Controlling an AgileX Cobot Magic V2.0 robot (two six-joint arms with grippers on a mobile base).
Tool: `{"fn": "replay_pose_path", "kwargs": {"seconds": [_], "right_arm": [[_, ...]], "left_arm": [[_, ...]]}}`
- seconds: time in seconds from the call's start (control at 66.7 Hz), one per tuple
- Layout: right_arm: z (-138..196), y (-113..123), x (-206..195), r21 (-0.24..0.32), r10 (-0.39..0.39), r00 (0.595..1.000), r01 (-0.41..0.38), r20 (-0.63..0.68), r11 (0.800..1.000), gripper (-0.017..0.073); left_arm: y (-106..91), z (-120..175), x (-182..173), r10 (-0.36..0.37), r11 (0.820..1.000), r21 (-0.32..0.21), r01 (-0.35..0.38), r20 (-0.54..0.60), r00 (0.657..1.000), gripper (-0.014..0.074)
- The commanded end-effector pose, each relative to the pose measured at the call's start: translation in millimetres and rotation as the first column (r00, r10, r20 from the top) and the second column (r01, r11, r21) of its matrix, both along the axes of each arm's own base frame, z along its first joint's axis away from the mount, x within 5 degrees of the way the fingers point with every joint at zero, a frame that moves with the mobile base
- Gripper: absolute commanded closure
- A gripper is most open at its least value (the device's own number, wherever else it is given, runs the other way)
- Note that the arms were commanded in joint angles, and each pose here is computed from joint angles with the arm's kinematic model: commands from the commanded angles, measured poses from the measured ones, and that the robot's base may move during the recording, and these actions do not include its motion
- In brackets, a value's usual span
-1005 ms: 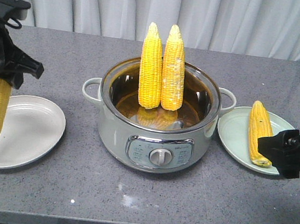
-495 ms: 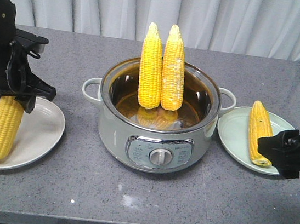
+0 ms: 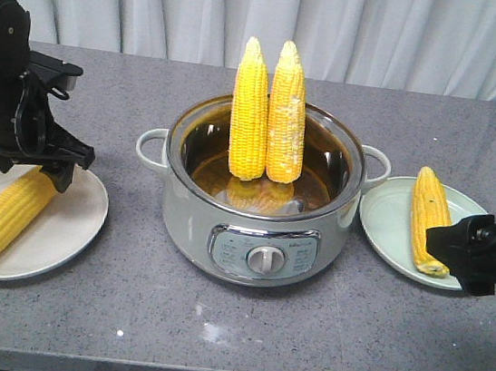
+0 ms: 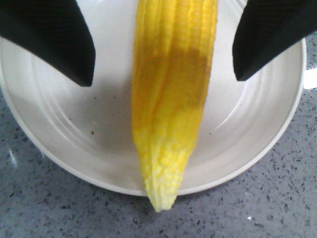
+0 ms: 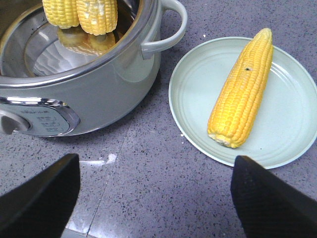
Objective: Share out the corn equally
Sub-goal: 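Lower the cob onto the cream plate and open the left gripper, then raise the left gripper up and away from the cream plate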
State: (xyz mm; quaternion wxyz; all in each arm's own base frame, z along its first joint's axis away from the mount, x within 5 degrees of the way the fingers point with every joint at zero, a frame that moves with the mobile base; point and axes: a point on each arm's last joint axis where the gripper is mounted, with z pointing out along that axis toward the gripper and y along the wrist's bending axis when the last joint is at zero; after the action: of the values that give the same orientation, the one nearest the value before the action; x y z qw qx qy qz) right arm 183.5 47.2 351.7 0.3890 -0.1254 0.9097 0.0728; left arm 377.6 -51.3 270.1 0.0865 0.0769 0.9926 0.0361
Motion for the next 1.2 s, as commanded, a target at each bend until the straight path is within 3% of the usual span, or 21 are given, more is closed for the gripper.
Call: {"fn": "replay_pose_path", "kwargs": {"seconds": [0.0, 0.24, 0.435, 0.585, 0.855, 0.99, 1.185], "right_arm": [[14, 0, 1, 0.019, -0.007, 0.996, 0.005, 0.089, 1.0, -0.0024], [14, 0, 1, 0.019, -0.007, 0.996, 0.005, 0.089, 1.0, -0.0024], [14, 0, 1, 0.019, -0.007, 0.996, 0.005, 0.089, 1.0, -0.0024], [14, 0, 1, 0.019, -0.007, 0.996, 0.005, 0.089, 1.0, -0.0024], [14, 0, 1, 0.019, -0.007, 0.996, 0.005, 0.089, 1.0, -0.0024], [15, 0, 2, 0.022, -0.008, 0.995, 0.006, 0.097, 1.0, -0.0024], [15, 0, 2, 0.021, -0.006, 0.995, 0.004, 0.098, 1.0, -0.0024]], "left_arm": [[1.0, 24, -3, 0.0, 1.0, -0.013, 0.001, 0.097, 0.995, 0.0035], [-8.6, 56, -19, -0.019, 0.997, -0.065, 0.035, 0.235, 0.972, 0.0035], [-20.4, 85, -53, -0.061, 0.989, -0.095, 0.11, 0.416, 0.907, 0.0035], [-25.9, 97, -80, -0.094, 0.982, -0.1, 0.162, 0.481, 0.871, 0.0035], [-30.4, 109, -121, -0.171, 0.948, -0.119, 0.294, 0.59, 0.789, 0.0035], [-30.1, 103, -134, -0.183, 0.937, -0.132, 0.322, 0.6, 0.779, 0.0035], [-28.3, 96, -139, -0.184, 0.938, -0.13, 0.321, 0.599, 0.779, 0.0035]]}}
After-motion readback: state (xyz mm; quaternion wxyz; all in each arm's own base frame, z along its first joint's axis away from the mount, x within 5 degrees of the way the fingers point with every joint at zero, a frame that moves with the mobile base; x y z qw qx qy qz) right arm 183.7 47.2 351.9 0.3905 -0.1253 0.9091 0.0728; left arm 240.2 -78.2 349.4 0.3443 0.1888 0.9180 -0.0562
